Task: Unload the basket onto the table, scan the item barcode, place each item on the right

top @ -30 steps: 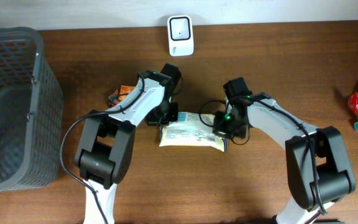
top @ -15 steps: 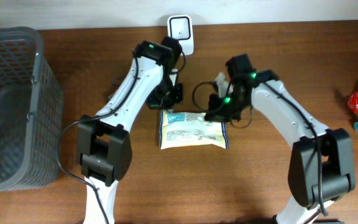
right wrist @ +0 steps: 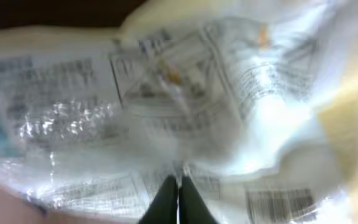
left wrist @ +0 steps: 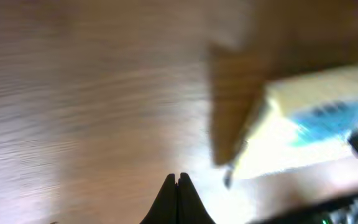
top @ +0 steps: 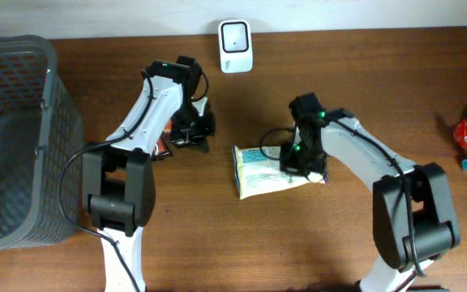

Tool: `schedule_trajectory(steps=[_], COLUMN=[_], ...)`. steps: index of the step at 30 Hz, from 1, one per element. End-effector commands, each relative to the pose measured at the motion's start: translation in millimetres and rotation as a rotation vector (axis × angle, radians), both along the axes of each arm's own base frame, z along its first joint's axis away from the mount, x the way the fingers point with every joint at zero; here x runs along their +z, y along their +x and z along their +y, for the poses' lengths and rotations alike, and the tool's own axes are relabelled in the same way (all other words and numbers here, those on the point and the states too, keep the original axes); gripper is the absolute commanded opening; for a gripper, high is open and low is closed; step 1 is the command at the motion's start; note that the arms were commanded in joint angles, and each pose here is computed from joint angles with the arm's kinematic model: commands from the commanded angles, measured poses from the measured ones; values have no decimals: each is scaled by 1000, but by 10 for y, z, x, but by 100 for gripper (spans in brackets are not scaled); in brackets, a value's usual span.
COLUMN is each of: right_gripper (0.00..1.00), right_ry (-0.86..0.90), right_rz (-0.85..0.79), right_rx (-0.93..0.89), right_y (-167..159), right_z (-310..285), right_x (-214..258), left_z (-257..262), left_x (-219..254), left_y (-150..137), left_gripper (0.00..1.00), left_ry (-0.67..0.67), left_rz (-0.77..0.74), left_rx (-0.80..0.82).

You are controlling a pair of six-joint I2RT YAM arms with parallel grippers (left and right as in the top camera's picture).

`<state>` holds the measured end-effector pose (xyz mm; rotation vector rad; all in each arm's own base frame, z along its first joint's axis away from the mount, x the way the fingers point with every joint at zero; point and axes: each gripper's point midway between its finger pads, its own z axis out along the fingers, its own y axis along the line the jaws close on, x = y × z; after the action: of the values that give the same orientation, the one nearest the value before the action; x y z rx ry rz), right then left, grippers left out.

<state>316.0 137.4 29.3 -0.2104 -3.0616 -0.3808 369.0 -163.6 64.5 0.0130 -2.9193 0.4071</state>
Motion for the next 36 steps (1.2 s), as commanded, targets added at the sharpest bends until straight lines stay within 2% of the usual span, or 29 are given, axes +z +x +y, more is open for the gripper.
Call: schedule_trajectory(steps=[1,5,7,11,13,14,16,18,20,24,27,30,32,33,34,35,36], right_gripper=[5,5,5,4,4,4,4,4,4,4,5,10,34,59,94,99,99], right_ry=[-26,-114,-119,103,99,90,-144,-230,-230,-101,-7,-84,-96,-96,-95,-95,-95], right_rz=[-105,-76,-34,47,67,70,88,69,52,-12,-73,-79,-82,-87,-94,-104,-112], right_rx=[22,-48,-88,11,17,18,-68,-70,-74,-79,-87,-97,-118,-139,-162,-187,-213], right_y=[350,357,346,215,137,119,72,105,166,407,623,765,854,907,944,982,1012], right_z=[-19,-285,-437,-279,-255,-270,-669,-819,-815,-574,-405,-546,-640,-731,-820,-918,-1021], right_x=[336,254,170,45,-173,-268,-520,-529,-498,-376,-238,101,409,631,775,874,941], left_z=[-498,-773,-916,-1160,-1242,-1192,-877,-647,-276,81,341,457,235,76,-64,-186,-302], left_x=[176,198,159,-14,-195,-307,-683,-853,-958,-854,-486,-15,186,203,192,148,112], left_y=[-184,-275,-285,-308,-278,-249,-202,-138,-1,249,575,704,465,280,140,20,-90], left_gripper=[0,0,0,0,0,0,0,0,0,0,0,0,1,22,66,98,99], left_ry=[-286,-328,-320,-376,-378,-330,-138,-41,94,116,125,113,0,-63,-110,-143,-171], left_rz=[9,-9,-10,-37,-81,-85,-86,-86,-89,-114,-165,-177,-65,3,34,59,83], left_rx=[-180,-254,-227,-243,-250,-210,-123,-99,20,82,131,146,140,89,8,-48,-86])
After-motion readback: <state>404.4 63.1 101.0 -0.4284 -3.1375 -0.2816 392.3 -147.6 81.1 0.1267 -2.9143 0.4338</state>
